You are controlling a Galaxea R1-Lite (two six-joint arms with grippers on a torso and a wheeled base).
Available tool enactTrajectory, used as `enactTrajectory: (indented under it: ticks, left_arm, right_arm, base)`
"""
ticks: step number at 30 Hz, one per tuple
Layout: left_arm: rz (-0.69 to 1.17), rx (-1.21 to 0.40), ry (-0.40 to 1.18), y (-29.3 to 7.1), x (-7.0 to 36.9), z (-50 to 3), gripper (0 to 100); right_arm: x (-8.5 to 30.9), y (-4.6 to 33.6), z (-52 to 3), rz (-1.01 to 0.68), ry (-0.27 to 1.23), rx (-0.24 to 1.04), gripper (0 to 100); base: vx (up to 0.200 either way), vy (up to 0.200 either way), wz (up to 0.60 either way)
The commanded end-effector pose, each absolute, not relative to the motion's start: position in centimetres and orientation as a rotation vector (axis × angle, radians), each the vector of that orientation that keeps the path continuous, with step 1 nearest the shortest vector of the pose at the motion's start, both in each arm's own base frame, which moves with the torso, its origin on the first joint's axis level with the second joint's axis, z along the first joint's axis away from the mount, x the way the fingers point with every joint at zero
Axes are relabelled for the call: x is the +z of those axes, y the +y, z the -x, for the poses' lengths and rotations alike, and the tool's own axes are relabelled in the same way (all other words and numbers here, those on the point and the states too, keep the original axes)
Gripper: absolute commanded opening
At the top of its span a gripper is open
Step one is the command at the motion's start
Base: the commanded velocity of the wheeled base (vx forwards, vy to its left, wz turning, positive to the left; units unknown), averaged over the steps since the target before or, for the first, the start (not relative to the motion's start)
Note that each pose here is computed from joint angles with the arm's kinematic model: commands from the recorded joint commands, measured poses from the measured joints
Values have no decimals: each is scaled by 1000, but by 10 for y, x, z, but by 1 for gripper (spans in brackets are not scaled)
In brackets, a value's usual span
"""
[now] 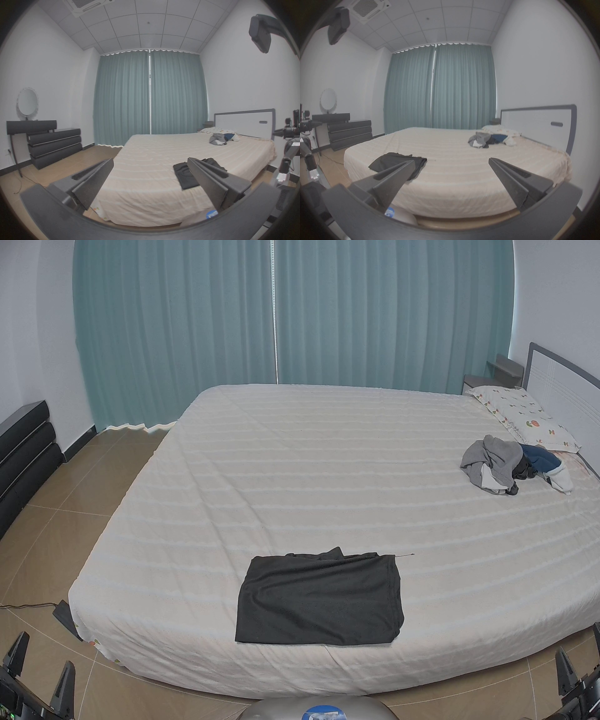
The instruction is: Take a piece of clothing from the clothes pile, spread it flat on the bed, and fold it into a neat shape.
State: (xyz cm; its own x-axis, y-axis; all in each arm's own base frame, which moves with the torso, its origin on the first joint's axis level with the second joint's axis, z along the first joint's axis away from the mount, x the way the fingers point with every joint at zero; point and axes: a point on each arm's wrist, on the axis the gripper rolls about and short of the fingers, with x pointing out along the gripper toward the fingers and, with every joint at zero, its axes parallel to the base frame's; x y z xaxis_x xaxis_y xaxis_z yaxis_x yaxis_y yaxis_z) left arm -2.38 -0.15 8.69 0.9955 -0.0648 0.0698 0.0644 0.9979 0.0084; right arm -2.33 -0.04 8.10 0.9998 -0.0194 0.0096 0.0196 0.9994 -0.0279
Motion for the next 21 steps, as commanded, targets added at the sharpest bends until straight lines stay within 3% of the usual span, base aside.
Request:
enactTrajectory:
  ticks: [1, 7, 12, 21]
  left_arm:
    - [5, -117, -52, -3, 82, 23, 100]
    - [11, -108, -51, -2, 83, 23, 100]
    - [13, 31, 20, 1, 75, 23, 100]
    - [3, 12, 2, 0, 76, 23, 100]
  right_arm:
    - [75, -1, 23, 0, 6, -25, 100]
    - [76, -1, 23, -11, -5, -26, 100]
    - [76, 0, 23, -2, -5, -21, 100]
    - [76, 0, 23, -2, -3, -20, 100]
  base:
    - [0, 0, 0]
    - [0, 0, 0]
    - [0, 0, 0]
    - [0, 0, 0]
